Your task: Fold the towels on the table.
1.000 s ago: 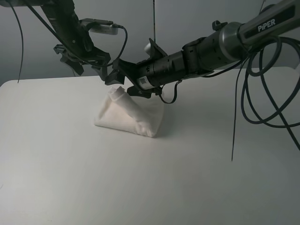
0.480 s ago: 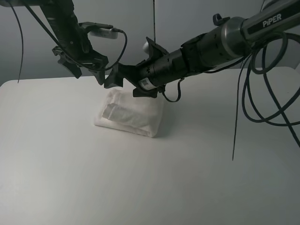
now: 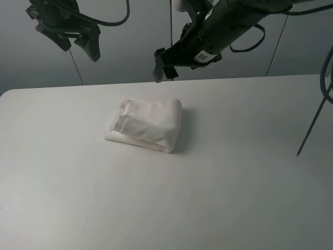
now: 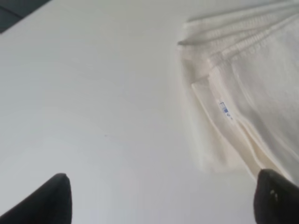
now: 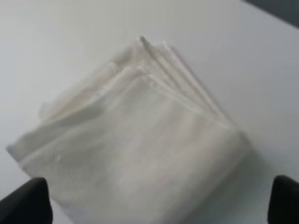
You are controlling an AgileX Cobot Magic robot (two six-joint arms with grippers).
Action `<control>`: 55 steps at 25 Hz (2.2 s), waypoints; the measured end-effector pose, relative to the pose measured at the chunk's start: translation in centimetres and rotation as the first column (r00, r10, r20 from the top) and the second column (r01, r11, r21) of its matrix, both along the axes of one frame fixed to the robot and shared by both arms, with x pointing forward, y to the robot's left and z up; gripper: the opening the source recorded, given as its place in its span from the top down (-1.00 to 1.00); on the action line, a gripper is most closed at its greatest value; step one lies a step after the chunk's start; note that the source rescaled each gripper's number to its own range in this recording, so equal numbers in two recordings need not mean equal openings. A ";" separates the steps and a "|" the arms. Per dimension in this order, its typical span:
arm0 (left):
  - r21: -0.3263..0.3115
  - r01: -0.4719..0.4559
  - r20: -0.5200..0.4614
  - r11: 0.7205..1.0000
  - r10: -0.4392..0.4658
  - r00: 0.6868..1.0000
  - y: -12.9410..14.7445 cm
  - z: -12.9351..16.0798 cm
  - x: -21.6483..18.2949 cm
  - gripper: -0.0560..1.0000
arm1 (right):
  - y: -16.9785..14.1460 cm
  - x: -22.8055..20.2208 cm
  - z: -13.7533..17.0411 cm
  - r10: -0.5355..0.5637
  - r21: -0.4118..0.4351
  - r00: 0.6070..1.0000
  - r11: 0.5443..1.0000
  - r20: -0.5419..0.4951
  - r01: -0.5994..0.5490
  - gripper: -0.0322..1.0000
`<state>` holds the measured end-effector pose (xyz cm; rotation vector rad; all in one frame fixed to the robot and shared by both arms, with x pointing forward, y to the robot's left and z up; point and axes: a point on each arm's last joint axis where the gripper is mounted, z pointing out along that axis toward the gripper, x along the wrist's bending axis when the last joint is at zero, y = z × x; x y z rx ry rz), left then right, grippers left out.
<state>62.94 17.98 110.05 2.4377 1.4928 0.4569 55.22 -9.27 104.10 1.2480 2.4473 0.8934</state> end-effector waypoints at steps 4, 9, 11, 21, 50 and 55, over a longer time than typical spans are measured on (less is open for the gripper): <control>-0.013 -0.003 0.086 1.000 0.004 0.996 0.8 3.6 -2.0 -0.99 | -2.5 -1.6 3.5 -0.070 -0.095 0.995 0.993 0.067 0.076 -0.99; -0.025 -0.019 0.100 1.000 0.021 0.995 2.1 5.2 -5.8 -0.99 | -4.8 -4.7 5.5 -0.102 -0.099 0.990 0.989 0.099 0.112 -0.99; -0.025 -0.030 0.090 0.999 0.032 0.995 2.7 4.5 -7.7 -0.99 | -5.9 -6.5 5.3 -0.111 -0.100 0.990 0.988 0.092 0.120 -0.99; -0.085 -0.097 0.137 0.992 0.108 0.985 6.4 2.1 -18.9 -0.99 | -12.1 -16.2 3.4 -0.151 -0.084 0.985 0.984 0.078 0.157 -0.99; -0.352 -0.084 0.444 0.932 0.245 0.862 12.5 -4.0 -38.1 -0.99 | -20.1 -30.7 1.4 -0.121 0.122 0.969 0.988 0.213 0.096 -0.99; -0.391 -0.045 0.521 0.919 0.261 0.812 13.0 -4.0 -39.7 -0.99 | -20.0 -31.5 1.2 -0.062 0.166 0.961 0.986 0.271 0.017 -0.99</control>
